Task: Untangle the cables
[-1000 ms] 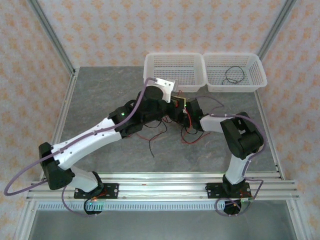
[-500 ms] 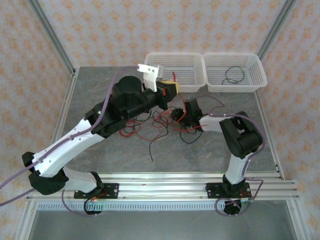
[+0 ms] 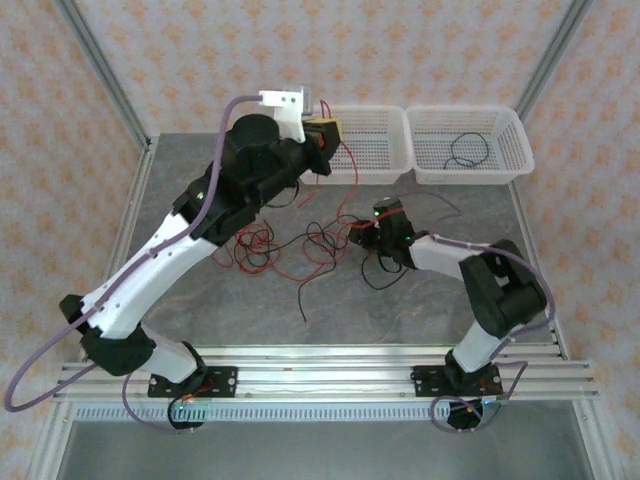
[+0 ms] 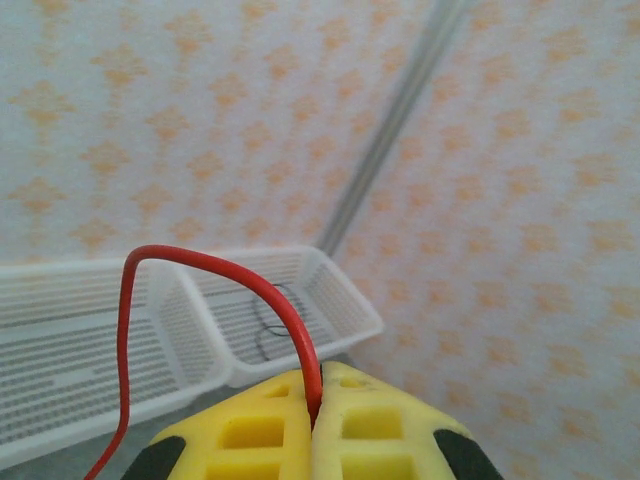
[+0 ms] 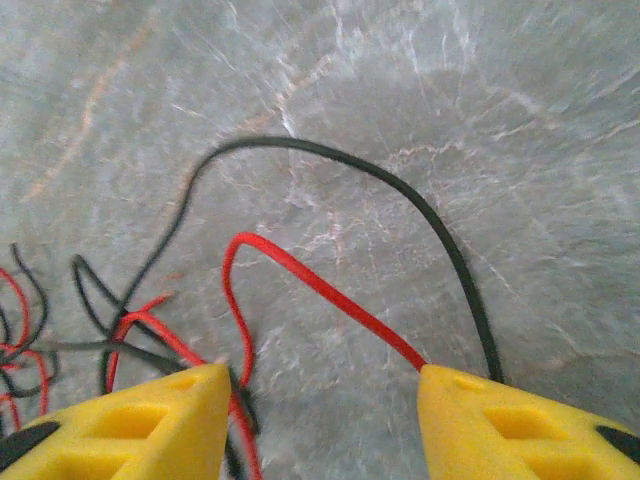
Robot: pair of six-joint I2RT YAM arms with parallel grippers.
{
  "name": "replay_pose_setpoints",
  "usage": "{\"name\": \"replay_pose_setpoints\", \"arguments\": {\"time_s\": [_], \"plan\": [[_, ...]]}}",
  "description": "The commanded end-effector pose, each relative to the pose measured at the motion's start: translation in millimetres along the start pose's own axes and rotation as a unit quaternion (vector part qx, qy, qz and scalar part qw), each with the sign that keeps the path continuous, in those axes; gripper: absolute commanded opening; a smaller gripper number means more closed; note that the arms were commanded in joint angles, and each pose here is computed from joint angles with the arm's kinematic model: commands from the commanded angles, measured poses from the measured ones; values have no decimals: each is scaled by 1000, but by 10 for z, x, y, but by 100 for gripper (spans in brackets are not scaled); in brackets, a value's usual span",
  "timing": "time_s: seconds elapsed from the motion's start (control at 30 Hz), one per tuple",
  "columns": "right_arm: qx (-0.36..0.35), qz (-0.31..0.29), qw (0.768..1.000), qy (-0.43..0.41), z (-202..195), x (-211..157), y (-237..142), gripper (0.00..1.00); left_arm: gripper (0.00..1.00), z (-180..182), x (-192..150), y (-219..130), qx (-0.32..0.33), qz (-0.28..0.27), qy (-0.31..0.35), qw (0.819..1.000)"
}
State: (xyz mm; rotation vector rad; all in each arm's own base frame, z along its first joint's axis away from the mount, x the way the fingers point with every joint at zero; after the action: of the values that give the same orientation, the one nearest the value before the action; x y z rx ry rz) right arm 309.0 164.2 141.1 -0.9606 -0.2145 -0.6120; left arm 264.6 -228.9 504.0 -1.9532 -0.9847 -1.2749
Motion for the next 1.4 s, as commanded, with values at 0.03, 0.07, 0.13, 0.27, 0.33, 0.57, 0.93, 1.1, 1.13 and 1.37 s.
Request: {"name": "replay_pose_setpoints", "arguments": {"time_s": [0.03,0.07,0.13,0.27,0.33,0.57,0.93,1.1,1.13,1.37], "plan": [[-11,-45,999,-26,52,74,-422,54,0,190,150,196,21,-18,-4,1000],[-9,-52,998,-28,60,76,-507,55,0,232,156,259,21,-19,-5,1000],[-9,-66,997,-29,71,81,-651,57,0,304,183,356,18,-27,-10,999],[-13,-88,996,-30,79,86,-883,60,0,455,207,562,19,-42,-16,999],[-13,-95,995,-29,83,83,-969,61,0,530,216,678,21,-49,-18,998],[-17,-105,994,-25,18,14,-1157,62,0,773,243,1146,21,-54,-16,998],[-14,-112,994,-16,-64,-92,-1327,62,0,1186,-38,1904,36,-93,-11,995],[-17,-107,994,-15,-108,-131,-1302,62,0,1381,-217,2140,48,-109,-8,993],[-17,-106,994,-15,-112,-137,-1295,62,0,1425,-259,2187,50,-110,-9,993],[-24,-100,994,-20,-144,-156,-1235,62,0,1708,-532,2441,63,-114,-14,991]]}}
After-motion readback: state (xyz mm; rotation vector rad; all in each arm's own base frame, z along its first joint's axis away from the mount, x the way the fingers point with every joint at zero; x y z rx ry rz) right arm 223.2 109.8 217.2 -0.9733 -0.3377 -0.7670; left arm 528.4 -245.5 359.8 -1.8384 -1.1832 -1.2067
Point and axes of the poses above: each hand's point on the last joint's axis, 136 mm out from that joint toward the fingers, its own y axis out along the fingers, its own z axis along the line the jaws close on, x = y × z, the point moved 10 cm from there along -y, back along the fingers, and after that the axes turned 3 degrees about y, right-handed, at the moved point
